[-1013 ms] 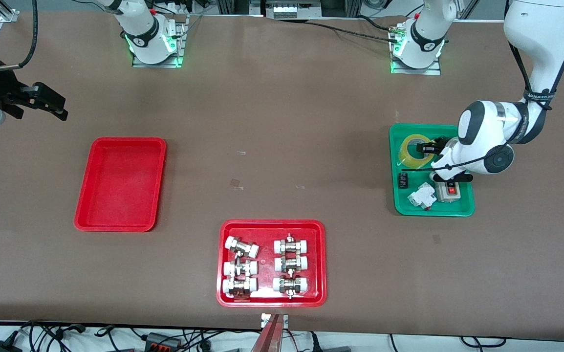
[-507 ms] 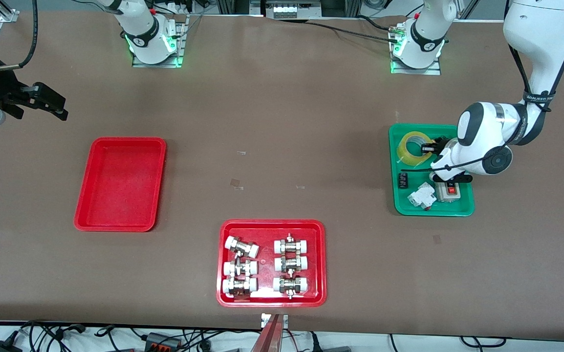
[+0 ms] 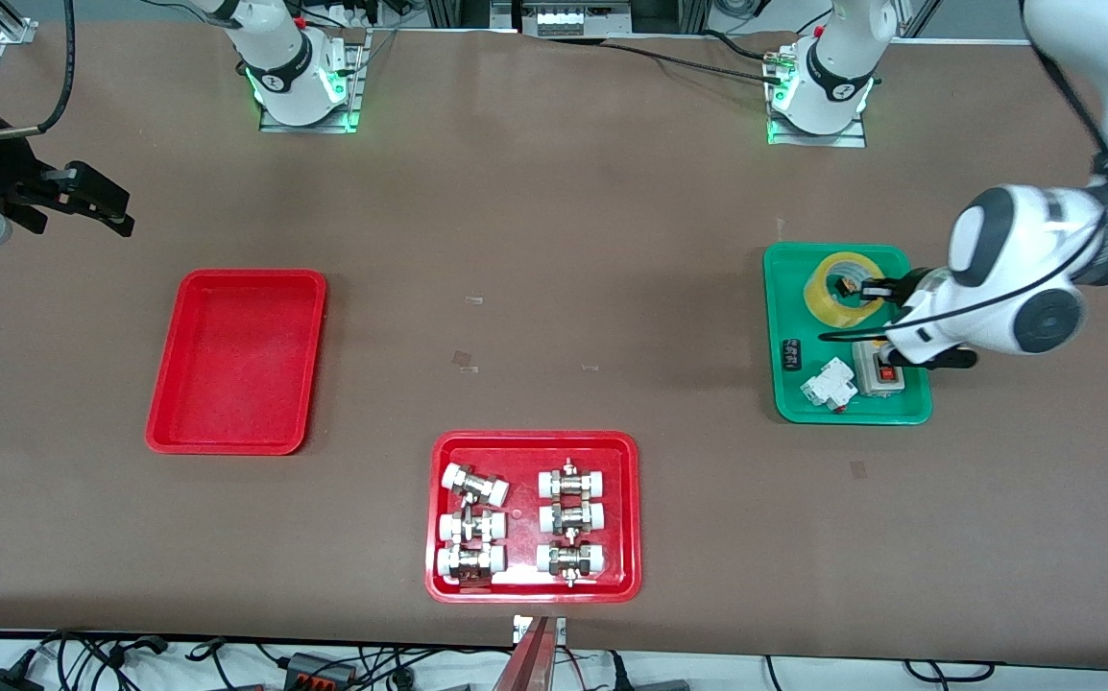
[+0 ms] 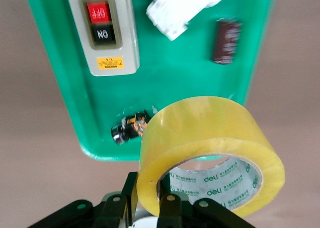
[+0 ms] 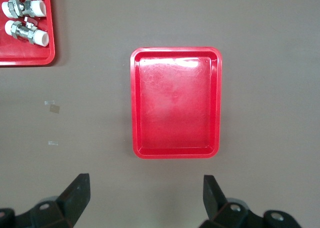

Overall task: Left arm passes tape to right arm into tray
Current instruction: 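Lift the tape with the left gripper while the right gripper reaches over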

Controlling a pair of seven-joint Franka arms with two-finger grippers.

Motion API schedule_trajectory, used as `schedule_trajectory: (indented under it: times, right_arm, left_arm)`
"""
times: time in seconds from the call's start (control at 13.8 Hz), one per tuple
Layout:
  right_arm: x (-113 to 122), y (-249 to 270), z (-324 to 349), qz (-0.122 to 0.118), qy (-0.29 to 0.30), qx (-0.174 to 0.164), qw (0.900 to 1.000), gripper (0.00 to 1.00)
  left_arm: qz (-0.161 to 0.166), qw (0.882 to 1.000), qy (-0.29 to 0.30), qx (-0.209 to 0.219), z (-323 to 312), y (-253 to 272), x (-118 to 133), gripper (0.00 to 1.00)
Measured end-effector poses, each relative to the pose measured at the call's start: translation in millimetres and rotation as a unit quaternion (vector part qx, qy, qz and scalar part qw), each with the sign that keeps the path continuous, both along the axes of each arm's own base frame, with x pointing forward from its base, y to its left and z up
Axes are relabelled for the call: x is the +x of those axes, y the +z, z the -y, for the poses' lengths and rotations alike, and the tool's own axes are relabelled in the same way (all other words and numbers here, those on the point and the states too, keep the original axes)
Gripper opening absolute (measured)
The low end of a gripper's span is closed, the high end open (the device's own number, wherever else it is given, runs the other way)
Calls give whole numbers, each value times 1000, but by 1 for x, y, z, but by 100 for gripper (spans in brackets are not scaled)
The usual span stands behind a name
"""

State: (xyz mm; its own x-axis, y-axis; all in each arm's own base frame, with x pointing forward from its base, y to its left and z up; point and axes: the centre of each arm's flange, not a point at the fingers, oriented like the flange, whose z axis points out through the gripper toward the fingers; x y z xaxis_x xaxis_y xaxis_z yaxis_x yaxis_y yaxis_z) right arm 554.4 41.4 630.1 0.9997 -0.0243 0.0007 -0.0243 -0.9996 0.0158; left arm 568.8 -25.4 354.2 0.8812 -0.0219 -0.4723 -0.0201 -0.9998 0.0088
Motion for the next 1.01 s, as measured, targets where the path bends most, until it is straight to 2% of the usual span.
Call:
schedule_trajectory:
  times: [0.14, 0.29, 0.43, 0.65, 0.87, 1.01]
  right_arm:
    - [0, 0, -1, 0, 1, 0, 1000, 100]
    - [0, 0, -2, 0, 2, 0, 1000, 100]
    - [-1, 0, -5, -1, 5, 0, 1000, 100]
    - [-1, -9, -18, -19, 17, -2, 1000, 100]
    - [-1, -27, -21, -56, 21, -5, 998, 100]
    - [2, -35, -22, -69, 27, 5, 997, 100]
  left_arm:
    - [31, 999, -33, -8, 38, 74, 11, 21]
    - [64, 995, -72, -19, 85, 142, 8, 21]
    - [93, 990, -103, -35, 126, 176, 4, 21]
    - [114, 986, -92, -83, 197, 154, 15, 21]
    - [113, 985, -13, -133, 274, 100, 25, 21]
    - [114, 979, 44, -165, 325, 68, 26, 21]
